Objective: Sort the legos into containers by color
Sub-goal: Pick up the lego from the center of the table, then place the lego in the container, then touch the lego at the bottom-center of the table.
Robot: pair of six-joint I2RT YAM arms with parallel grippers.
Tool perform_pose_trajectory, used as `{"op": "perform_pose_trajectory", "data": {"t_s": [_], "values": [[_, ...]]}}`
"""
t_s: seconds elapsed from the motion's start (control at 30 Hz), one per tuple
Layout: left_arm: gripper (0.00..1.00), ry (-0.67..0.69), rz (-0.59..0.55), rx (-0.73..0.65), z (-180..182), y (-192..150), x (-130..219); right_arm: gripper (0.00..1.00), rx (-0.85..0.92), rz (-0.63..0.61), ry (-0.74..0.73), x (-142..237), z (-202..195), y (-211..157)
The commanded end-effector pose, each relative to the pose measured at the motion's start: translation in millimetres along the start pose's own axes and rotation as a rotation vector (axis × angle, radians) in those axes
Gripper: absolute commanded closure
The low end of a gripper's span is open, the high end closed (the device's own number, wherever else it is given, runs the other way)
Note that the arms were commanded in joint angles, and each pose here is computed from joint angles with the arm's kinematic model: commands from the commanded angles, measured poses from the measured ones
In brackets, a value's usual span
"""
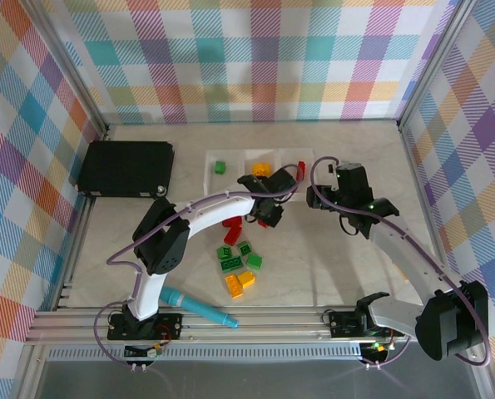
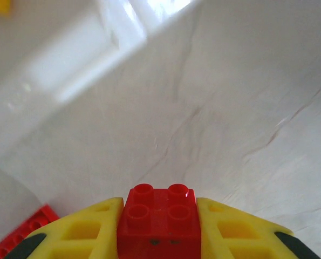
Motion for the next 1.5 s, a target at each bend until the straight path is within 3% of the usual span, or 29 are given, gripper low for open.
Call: {"op": "perform_pose_trajectory", "data": {"t_s": [0.0, 0.27, 0.4, 0.63, 0.87, 1.03, 1.1, 1.3, 1.47], "values": [[0.68, -0.09, -0.163, 0.051, -17.5, 52.7, 37.8, 0.19, -0.018, -0.034, -0.031, 9.9, -6.8, 1.2], [0.66, -0.17, -0.435, 0.144, -25.4, 146.1, 58.9, 0.18, -0.059, -0.064, -0.045, 19.3, -10.0, -8.3], [0.66, -0.181, -0.541, 0.194, -23.0, 178.9, 34.9, 0.18, -0.075, -0.081, -0.054, 25.9, -12.3, -16.1], [0.66, -0.158, -0.581, 0.232, -14.1, 211.8, -6.0, 0.17, -0.081, -0.098, -0.074, 42.3, -16.7, -29.7], [0.51, -0.189, -0.592, 0.237, -10.8, 226.2, -28.9, 0.15, -0.084, -0.122, -0.081, 48.1, -18.5, -39.7], [0.2, -0.219, -0.589, 0.235, -14.5, 227.4, -25.6, 0.15, -0.099, -0.116, -0.07, 47.0, -16.9, -41.3], [0.13, -0.232, -0.594, 0.235, -15.6, 229.1, -19.3, 0.13, -0.11, -0.116, -0.062, 46.6, -15.5, -40.3], [0.0, -0.301, -0.604, 0.19, -22.6, 231.2, 13.4, 0.06, -0.12, -0.091, 0.035, 37.4, 0.8, -35.5], [0.0, -0.364, -0.594, 0.197, -8.0, 224.7, 40.1, 0.03, -0.105, -0.014, 0.122, 25.3, 16.4, -36.9]]}}
Point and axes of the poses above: each hand's point on the last joint's axis, 136 mm out from that joint toward the fingers, its own x axis back along the fingers, its own z axis along the line the jaws close on, y = z × x, the point moved 1 cm from there along x, back along the fingers, and after that the axes turned 15 degrees about x, right-handed, at the moved point
